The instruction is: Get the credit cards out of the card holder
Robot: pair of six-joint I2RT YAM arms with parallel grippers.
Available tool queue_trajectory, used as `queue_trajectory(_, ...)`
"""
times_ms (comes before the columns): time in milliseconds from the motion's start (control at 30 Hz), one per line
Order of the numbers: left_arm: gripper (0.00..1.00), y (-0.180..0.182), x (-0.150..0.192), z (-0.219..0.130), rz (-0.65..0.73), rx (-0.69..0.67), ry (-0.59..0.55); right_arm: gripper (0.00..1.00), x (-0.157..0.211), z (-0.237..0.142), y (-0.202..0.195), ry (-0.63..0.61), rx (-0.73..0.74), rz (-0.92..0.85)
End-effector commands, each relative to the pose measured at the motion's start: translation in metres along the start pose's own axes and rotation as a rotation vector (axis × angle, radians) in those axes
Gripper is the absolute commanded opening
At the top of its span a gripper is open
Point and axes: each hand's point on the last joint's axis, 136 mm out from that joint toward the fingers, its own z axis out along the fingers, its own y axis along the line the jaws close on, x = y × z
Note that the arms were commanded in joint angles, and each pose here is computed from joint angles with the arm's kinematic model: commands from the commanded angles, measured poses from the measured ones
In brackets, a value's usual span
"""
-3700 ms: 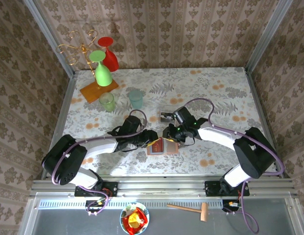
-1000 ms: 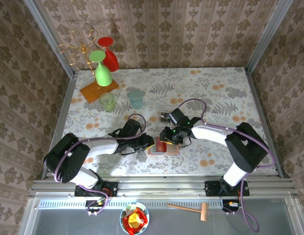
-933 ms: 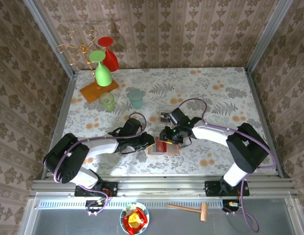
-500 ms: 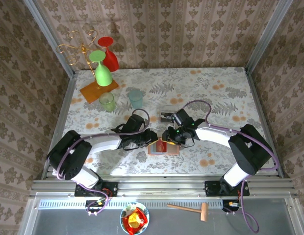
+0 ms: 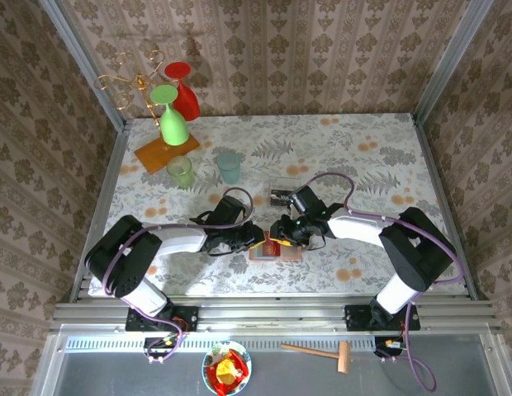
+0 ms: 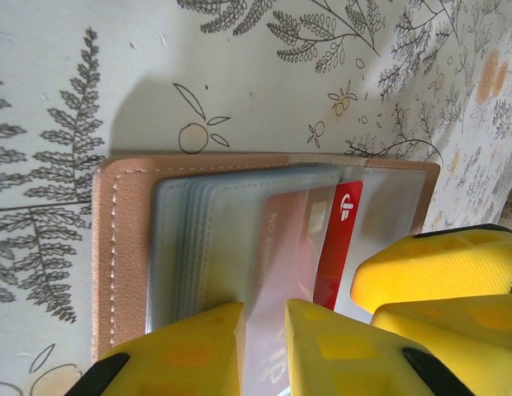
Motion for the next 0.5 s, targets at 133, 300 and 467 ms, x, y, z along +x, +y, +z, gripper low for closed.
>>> queue_trajectory(133, 0.21, 0.0126, 0.0068, 0.0007, 0.018, -0.041, 0.013, 0.36, 0.0049, 0.0027, -0.0255, -0.001, 0.086, 0.021)
queue_trajectory(300, 0.21, 0.0151, 0.0070, 0.0014, 0.014, -0.047, 0.015, 0.34, 0.0065, 0.0055, -0.0264, 0.003, 0.071, 0.028)
queue_trajectory(467, 0.21, 0.0159, 0.0079, 0.0022, 0.012, -0.048, 0.019, 0.31, 0.0063, 0.0075, -0.0223, 0.007, 0.031, 0.029)
